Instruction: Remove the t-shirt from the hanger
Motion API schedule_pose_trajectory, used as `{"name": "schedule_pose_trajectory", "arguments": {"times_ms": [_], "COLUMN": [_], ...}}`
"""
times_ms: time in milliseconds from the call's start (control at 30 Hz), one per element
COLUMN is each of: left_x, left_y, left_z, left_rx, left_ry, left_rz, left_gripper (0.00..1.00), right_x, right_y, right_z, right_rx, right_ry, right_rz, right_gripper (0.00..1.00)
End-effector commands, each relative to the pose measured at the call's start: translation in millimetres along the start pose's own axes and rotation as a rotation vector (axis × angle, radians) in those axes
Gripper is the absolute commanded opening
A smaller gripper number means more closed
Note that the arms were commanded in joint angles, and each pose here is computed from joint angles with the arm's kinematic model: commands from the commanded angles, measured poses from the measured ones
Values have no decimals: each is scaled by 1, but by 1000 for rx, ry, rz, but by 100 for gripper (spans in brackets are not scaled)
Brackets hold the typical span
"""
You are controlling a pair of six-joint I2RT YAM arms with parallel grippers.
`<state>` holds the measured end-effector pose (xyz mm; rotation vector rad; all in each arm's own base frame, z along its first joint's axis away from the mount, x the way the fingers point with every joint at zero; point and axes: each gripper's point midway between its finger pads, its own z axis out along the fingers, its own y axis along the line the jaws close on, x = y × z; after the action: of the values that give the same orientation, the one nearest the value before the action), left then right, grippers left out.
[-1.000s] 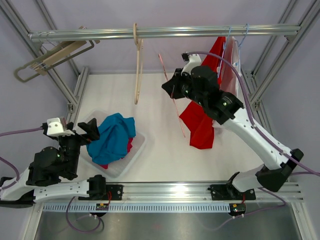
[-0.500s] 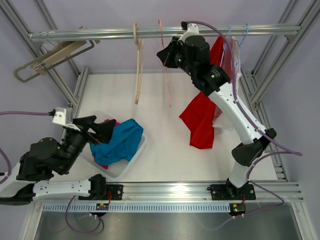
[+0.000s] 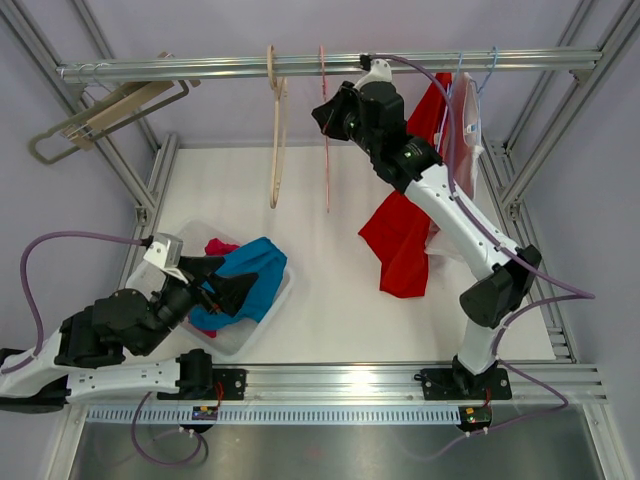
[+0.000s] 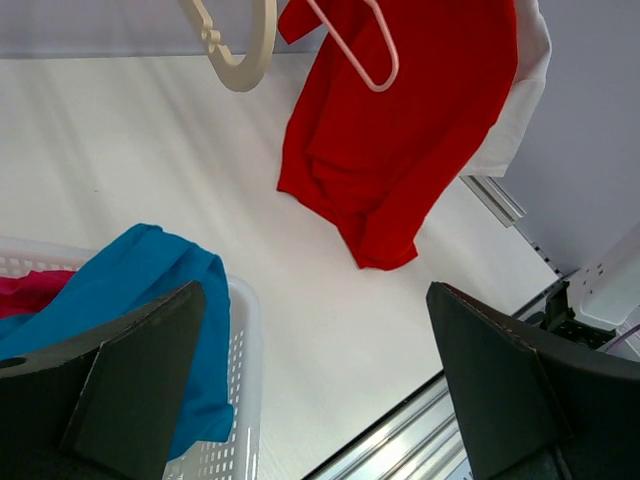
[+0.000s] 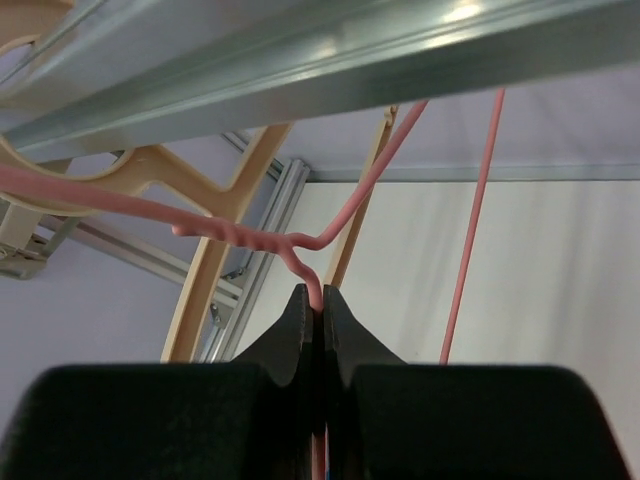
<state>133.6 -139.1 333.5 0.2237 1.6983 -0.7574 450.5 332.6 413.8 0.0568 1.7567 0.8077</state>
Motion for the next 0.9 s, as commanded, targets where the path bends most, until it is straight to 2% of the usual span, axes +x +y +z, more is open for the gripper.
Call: {"name": "schedule_pose_trajectory", "arguments": {"times_ms": [0,33,67,167,233,400,467,500,567,633,767,800,833,867], "left_x": [-5,-3,-1,1,0,-2,-2,-1,1,3,8,9,11,12], "left_y": [-12,-13,-14,-19,-21,-25,-29,-30,-35,-40,-44,-46,-47,-49], "left_z": [1,2,3,6,7,8,9,9,11,13,17,18,19,21], "left_rx": [55,58,58,66,75,85,99,103,116,128,135,137,142,144], "left_ry": [-23,-18,-12,-3,-3,-9,-6,-3,9,18,36,40,42,46], "left_rz": [-45,-41,-32,-22,-16,-15,-19,-18,-12,-4,12,16,17,22], "left_gripper": [99,99,99,99,99,99,99,99,99,99,99,99,99,99], "right_x": [10,8,-2,-15,-16,-36,-51,-55,-69,-79,-99,-100,-104,-101], "right_y": [-16,-14,-7,-7,-13,-17,-27,-40,-65,-94,-135,-142,-154,-158], "right_z": [-14,-19,-33,-61,-75,-124,-147,-154,-172,-182,-200,-202,-203,-196], "right_rx": [55,44,22,23,42,65,116,165,267,369,571,589,615,613], "right_ry": [18,19,6,-16,0,-48,-95,-109,-146,-155,-203,-183,-181,-157], "right_rz": [26,15,13,-31,-70,-123,-151,-165,-185,-196,-240,-233,-227,-228], "right_gripper": [11,25,47,61,65,64,60,48,39,19,21,24,36,41]}}
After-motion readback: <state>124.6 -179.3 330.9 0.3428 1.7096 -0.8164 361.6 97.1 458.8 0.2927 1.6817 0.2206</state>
